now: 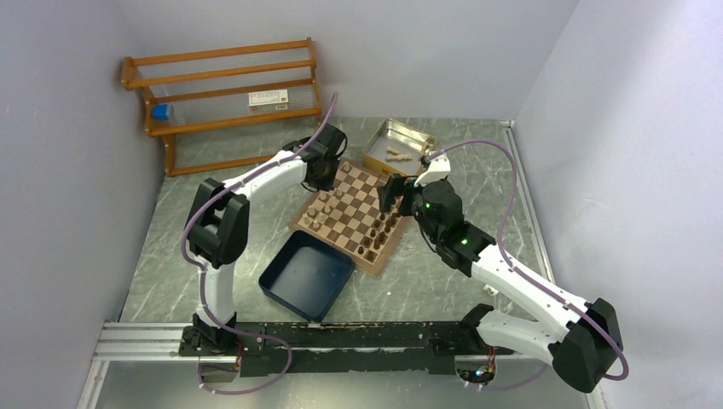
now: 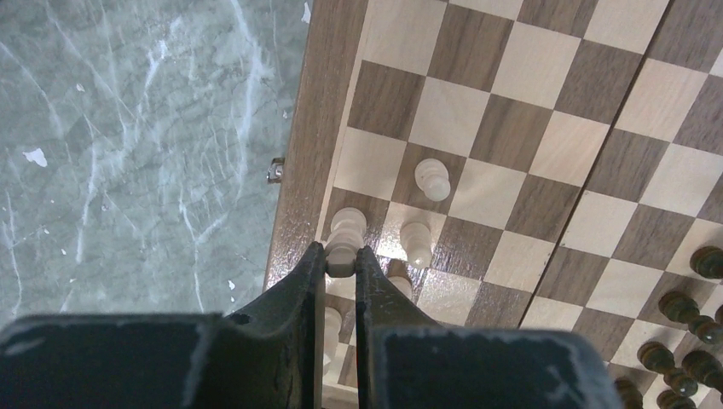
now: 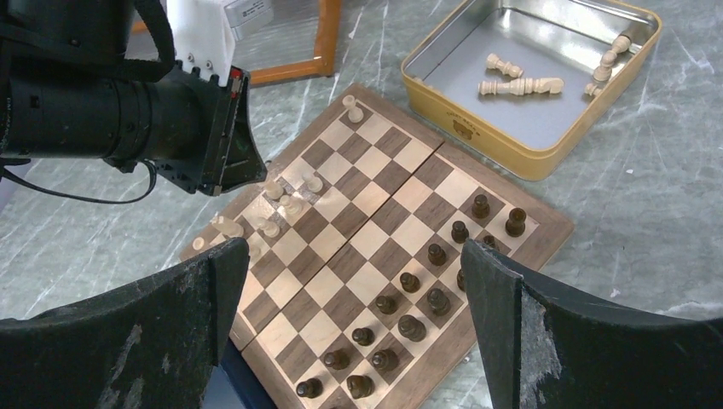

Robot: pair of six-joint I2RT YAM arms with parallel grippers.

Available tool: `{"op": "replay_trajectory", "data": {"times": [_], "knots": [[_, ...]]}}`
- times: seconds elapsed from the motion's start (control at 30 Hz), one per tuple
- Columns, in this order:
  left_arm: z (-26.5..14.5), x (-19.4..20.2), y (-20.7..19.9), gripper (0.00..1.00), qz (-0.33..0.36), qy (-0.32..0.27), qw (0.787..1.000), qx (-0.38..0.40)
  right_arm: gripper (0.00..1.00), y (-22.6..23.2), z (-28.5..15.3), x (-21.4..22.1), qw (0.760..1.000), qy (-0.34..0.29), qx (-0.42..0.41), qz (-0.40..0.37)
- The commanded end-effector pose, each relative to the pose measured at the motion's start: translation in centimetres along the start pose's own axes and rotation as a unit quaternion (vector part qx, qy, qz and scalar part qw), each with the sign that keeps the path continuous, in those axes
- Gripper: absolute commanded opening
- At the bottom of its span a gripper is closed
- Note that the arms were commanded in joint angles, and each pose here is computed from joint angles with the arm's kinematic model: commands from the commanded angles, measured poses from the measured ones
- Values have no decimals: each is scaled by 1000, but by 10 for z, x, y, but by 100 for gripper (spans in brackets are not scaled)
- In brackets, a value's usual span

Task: Set up the chess pieces on the board
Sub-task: Place the chess piece on the chessboard.

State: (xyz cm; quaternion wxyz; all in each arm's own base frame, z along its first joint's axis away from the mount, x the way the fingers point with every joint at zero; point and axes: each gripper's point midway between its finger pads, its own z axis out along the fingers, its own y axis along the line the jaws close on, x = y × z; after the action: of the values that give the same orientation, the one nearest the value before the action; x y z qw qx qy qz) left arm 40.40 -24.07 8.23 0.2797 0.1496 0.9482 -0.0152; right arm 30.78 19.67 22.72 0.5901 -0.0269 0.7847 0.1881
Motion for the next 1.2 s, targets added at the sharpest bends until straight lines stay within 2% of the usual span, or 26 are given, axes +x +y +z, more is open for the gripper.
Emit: {"op": "replay_trajectory", "data": {"times": [0.0,0.23,0.63,1.03,1.17], "knots": [[-13,-9,-1,8,-11,-29,1000,2,100,1,-2,-5,1000,-12,-4,1],[-13,-7,-1,15,-15,-31,999,3,100,2,-1,-3,1000,-10,-7,1],[-15,-14,-1,14,-25,-57,998,4,100,3,0,-4,1000,-10,-7,-2],[-7,-5,-3,16,-22,-34,999,7,100,4,0,-4,1000,-10,-11,-3],[-8,-4,-3,19,-22,-34,999,7,100,5,0,-4,1000,-9,-11,-3]]}}
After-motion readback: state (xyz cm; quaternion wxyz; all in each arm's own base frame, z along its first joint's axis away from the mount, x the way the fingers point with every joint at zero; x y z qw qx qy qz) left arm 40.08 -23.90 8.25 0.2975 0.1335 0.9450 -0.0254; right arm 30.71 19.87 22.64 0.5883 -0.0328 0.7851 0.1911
